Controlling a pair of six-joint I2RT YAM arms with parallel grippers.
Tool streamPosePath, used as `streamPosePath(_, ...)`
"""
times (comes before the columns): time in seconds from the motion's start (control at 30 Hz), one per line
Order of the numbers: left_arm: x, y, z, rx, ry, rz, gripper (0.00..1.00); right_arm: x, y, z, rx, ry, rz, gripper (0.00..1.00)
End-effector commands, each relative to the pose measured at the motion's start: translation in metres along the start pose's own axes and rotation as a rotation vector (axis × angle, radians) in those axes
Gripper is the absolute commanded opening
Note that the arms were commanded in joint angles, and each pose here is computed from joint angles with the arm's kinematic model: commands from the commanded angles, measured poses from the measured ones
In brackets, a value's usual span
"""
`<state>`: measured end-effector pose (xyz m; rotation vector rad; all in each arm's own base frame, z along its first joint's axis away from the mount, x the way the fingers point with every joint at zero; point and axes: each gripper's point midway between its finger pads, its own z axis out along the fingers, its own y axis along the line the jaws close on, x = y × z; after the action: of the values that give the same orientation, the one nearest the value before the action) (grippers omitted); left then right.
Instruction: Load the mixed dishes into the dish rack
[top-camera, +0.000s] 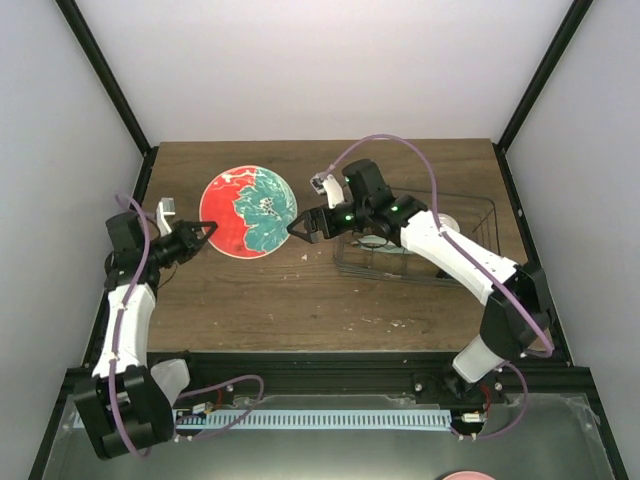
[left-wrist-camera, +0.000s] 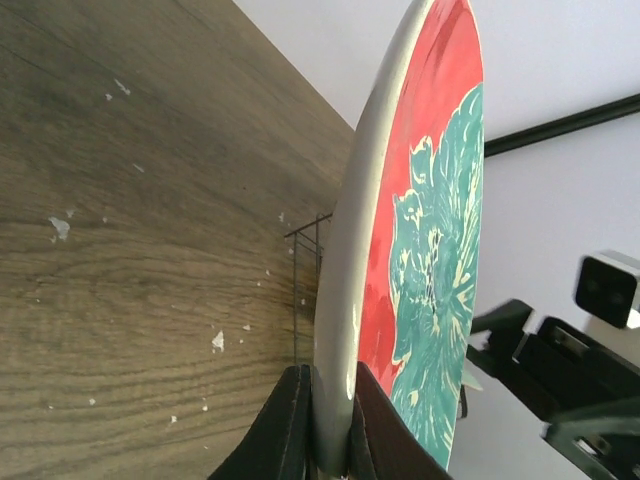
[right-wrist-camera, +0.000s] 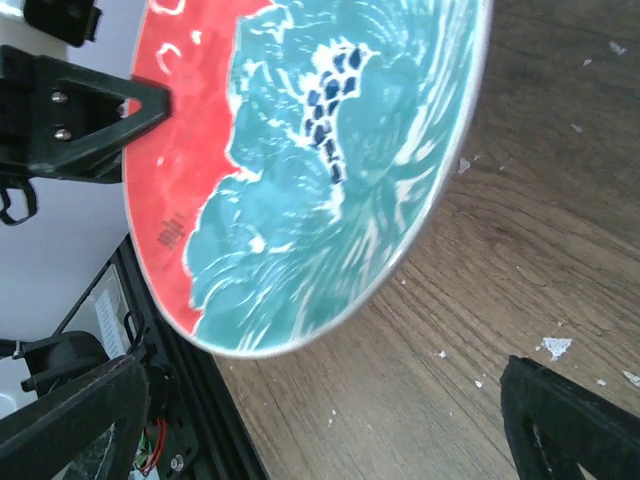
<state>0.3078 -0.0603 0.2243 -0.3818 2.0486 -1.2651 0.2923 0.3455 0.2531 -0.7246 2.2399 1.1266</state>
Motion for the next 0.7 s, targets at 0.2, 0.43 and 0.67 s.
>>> streamPosePath(0.2,0.021,-0.044,-0.017,0.141,0.037,0.073,0.0,-0.026,0.015,0.027,-0.14,-0.045,-0.06,0.96)
streamPosePath(0.43,0.035,-0.048,-0.023,0.159,0.045,0.06,0.0,-0.033,0.022,0.044,-0.245,-0.061,-0.061,0.86)
streamPosePath(0.67,0.04,-0.045,-0.022,0.169,0.044,0.05,0.0,-0.029,0.04,0.053,-0.352,-0.039,-0.072,0.49)
